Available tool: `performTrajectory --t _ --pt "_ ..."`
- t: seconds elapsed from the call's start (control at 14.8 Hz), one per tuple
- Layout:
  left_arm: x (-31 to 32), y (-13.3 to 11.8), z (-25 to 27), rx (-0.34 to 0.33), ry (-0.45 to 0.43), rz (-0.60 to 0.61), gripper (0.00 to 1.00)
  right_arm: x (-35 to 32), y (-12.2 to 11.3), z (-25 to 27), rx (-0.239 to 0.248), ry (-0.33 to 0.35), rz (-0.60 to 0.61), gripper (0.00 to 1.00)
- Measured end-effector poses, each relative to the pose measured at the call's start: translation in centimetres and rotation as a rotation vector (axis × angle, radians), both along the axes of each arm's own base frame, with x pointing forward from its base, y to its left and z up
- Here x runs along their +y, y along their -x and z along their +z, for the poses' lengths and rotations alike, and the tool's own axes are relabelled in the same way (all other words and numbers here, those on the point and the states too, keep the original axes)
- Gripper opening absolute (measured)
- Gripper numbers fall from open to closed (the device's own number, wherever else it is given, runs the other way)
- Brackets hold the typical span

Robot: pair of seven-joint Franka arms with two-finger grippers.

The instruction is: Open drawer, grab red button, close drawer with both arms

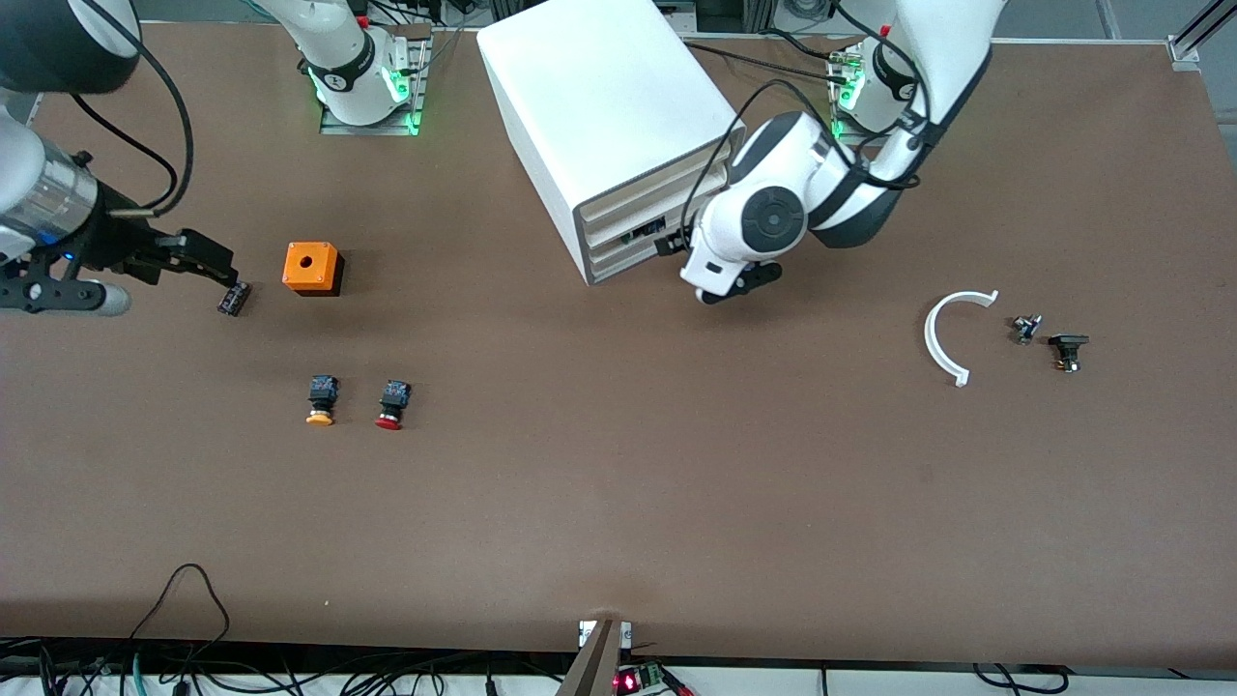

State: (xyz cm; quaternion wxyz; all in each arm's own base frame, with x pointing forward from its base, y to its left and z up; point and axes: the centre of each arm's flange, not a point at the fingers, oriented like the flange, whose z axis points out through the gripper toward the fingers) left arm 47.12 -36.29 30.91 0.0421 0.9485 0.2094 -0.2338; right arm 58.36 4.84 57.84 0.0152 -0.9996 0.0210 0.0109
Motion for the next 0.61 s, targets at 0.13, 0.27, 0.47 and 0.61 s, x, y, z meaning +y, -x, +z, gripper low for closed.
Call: performTrajectory --t 0.13,0.27,0.47,0.61 --pt "1.6 -2.0 2.2 -0.037 -0.012 -0.010 1.00 0.2 1.0 1.8 -0.021 0.004 0.007 1.00" --pt "2.9 -4.0 4.7 -0.082 -0.039 -0.037 1.00 0.4 1.9 3.2 -0.034 0.012 0.012 1.00" --pt "6.7 -7.9 8.4 -0.160 -0.002 -0.107 1.00 0.4 2.6 4.5 -0.051 0.013 0.012 1.00" --pt "10.7 -10.6 10.2 -0.209 0.026 -0.159 1.00 0.3 2.7 4.6 -0.054 0.015 0.011 1.00"
